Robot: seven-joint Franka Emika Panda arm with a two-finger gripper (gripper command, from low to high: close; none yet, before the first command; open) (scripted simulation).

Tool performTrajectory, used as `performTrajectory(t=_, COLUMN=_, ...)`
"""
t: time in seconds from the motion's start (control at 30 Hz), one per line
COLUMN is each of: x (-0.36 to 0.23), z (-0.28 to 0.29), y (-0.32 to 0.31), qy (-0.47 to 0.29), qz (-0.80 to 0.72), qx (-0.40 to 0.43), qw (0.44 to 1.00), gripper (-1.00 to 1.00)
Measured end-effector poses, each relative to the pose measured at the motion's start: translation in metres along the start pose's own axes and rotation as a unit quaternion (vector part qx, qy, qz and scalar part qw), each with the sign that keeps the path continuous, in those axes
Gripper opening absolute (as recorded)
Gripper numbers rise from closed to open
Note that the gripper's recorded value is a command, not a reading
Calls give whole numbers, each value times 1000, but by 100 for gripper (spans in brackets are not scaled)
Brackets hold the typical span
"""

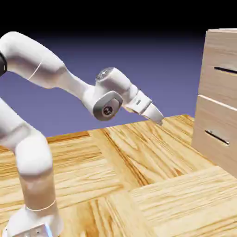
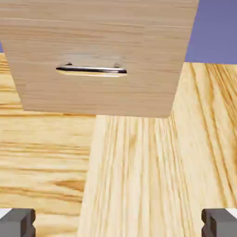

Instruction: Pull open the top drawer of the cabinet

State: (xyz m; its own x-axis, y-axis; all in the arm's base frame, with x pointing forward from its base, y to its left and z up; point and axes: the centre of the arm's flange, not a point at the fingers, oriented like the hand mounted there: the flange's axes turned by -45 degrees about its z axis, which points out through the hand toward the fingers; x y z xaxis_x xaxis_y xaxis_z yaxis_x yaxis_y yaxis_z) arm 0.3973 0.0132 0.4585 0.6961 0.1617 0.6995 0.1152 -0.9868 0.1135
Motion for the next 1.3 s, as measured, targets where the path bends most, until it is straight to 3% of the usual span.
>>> performTrajectory(t=0.23, x=33, z=36, y=-48, qy=-28, qz=-308, qx=-2, qw=951, gripper=0)
performTrajectory(t=0.47, x=54, z=75, y=-100, qy=-41, qz=-578, qx=14, qw=815, gripper=0)
performTrajectory(t=0.87, x=74, z=132, y=-187, qy=-6, qz=-891, qx=38, qw=452, gripper=0)
performTrajectory(t=1.3, x=108, z=164, y=-251, qy=71, qz=-997, qx=-22, qw=24, gripper=0)
